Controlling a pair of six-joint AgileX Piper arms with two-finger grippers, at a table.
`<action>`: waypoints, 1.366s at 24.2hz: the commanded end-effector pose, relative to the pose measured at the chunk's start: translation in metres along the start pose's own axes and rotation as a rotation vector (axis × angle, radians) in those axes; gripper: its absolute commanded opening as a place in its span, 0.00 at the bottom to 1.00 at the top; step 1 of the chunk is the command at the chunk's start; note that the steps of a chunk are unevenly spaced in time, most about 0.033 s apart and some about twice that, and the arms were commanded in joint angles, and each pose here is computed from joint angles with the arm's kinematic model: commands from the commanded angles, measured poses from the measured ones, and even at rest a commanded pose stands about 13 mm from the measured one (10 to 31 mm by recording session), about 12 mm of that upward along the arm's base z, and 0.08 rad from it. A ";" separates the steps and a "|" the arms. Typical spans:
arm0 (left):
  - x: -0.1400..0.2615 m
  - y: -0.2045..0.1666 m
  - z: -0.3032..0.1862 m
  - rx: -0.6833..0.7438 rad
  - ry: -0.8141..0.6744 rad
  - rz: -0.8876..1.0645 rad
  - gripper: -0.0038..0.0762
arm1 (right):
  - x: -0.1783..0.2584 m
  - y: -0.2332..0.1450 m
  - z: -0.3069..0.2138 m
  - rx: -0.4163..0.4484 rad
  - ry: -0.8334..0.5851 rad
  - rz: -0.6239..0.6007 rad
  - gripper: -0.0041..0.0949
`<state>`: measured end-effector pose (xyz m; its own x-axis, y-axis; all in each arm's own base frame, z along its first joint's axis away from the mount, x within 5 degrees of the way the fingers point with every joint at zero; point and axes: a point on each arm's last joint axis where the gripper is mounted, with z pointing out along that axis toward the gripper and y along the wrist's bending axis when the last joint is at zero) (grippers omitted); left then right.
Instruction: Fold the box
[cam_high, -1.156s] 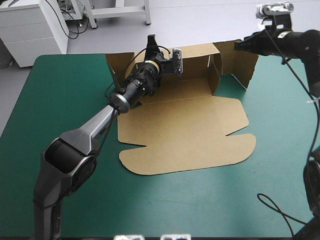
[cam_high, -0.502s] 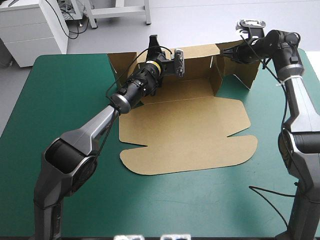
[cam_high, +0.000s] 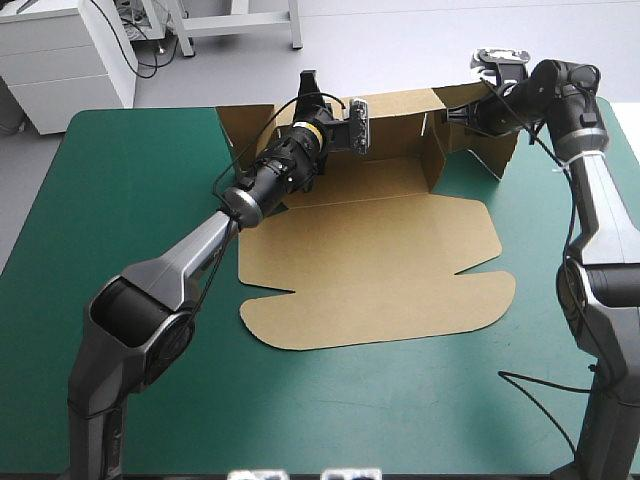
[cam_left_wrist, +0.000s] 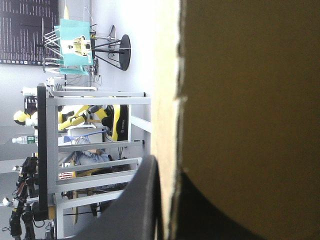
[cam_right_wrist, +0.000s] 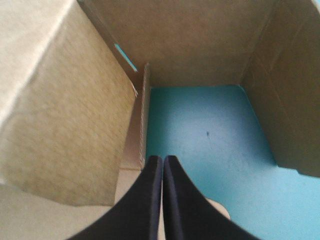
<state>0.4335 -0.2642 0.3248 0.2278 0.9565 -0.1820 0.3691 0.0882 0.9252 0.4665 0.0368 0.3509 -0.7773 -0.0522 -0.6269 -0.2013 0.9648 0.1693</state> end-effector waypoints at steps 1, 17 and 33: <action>-0.011 0.034 -0.026 -0.101 -0.072 -0.039 0.04 | -0.008 0.008 -0.040 0.028 -0.053 -0.045 0.04; -0.007 0.032 -0.026 -0.078 -0.034 -0.055 0.04 | -0.029 0.010 -0.069 0.063 -0.296 0.004 0.04; -0.007 0.032 -0.026 -0.078 -0.032 -0.057 0.04 | -0.069 0.003 -0.038 0.009 -0.608 0.041 0.04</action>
<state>0.4325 -0.2646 0.3240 0.2110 0.9590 -0.1893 0.3801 0.0980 0.9198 0.5079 0.0336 0.3793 -0.4760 0.0961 -0.8742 -0.1458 0.9716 0.1862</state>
